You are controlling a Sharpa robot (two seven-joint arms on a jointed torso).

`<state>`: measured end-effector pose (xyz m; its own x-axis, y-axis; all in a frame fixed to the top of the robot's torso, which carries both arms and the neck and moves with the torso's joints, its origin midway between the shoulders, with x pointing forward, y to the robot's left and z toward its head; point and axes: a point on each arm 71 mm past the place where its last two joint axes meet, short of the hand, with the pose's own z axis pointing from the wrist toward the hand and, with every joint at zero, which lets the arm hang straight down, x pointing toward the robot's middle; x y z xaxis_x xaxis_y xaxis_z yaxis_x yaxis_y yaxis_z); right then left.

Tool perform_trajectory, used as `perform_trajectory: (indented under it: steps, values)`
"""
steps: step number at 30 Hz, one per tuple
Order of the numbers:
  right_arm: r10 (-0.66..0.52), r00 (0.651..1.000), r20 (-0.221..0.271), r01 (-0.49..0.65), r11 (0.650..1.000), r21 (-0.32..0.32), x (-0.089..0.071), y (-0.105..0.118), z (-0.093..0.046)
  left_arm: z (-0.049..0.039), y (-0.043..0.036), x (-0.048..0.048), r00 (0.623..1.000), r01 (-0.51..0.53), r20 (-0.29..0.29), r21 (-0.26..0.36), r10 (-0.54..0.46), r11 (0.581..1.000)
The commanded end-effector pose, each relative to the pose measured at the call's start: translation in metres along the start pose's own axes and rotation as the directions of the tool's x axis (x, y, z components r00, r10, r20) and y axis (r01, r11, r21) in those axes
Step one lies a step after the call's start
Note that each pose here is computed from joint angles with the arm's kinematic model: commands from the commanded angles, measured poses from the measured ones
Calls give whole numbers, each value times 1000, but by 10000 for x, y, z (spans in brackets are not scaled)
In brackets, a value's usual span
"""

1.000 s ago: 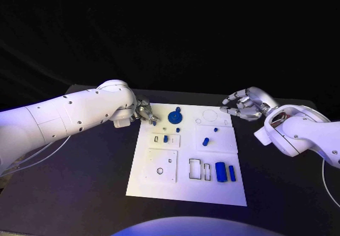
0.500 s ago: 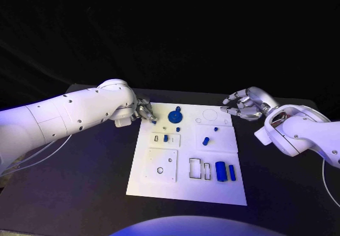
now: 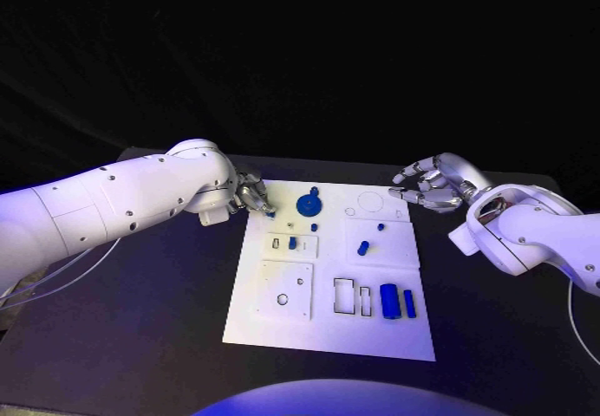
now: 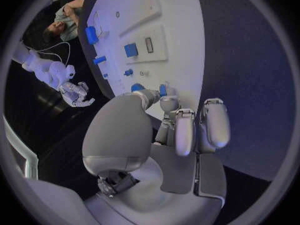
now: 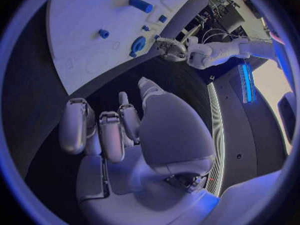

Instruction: Assemble the parts on the task board

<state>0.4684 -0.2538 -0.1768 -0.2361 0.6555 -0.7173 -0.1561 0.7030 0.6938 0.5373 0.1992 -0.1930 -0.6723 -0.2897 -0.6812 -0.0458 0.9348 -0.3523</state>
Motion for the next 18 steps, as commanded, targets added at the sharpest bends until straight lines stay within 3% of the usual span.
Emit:
perform_trajectory:
  steps: [1, 9, 18]
  values:
    - [-3, 1000, -7, 3, 1000, -8, 7, 3, -2, -68, -13, 24, 996, 88, -3, 40, -88, 995]
    - [-3, 1000, -7, 3, 1000, -6, 5, -5, -1, -270, 5, 108, 994, 111, 3, 80, -111, 991]
    - [-1, 1000, -12, 1, 1000, -4, 20, -12, 0, -369, 20, 232, 997, 76, 20, 98, -79, 992]
